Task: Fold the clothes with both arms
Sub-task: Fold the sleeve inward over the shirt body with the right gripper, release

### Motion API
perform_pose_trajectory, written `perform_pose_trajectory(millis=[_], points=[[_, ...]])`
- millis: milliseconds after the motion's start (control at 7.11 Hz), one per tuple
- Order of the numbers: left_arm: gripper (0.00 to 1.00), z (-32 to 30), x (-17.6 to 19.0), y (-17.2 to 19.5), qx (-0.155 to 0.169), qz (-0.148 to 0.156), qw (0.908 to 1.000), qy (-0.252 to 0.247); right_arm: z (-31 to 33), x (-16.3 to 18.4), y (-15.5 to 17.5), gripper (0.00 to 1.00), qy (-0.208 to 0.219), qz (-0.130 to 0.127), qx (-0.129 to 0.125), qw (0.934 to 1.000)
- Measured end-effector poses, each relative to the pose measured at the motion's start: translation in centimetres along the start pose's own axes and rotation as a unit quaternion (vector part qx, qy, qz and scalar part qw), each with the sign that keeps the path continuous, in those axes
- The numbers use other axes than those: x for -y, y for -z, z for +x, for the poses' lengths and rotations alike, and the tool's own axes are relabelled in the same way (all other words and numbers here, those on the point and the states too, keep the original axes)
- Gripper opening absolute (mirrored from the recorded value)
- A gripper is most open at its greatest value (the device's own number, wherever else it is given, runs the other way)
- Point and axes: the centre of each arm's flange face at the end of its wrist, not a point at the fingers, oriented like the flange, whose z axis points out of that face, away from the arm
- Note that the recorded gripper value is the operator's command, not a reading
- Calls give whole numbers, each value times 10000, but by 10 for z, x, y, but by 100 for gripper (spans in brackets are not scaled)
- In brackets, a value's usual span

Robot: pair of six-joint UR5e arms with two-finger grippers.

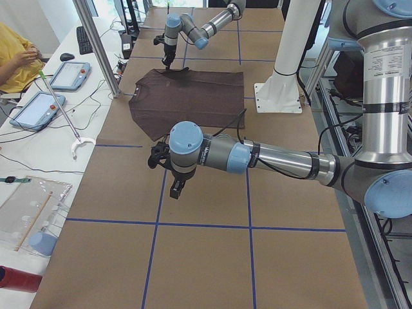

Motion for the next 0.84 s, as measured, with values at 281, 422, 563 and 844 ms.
perform_pose_trajectory(millis=[281,422,563,844], points=[[100,0,1,0,1,6,10000,23,-4,4,-8,100,-11,157,-102,9998],[100,2,4,1,2,29,9999,96,-7,-1,-10,100,52,250,-116,9996],[100,7,12,4,5,122,9997,196,-12,-12,-9,100,138,328,-77,9993],[100,41,43,-6,-105,387,9990,197,-11,-33,19,100,269,276,264,9989]])
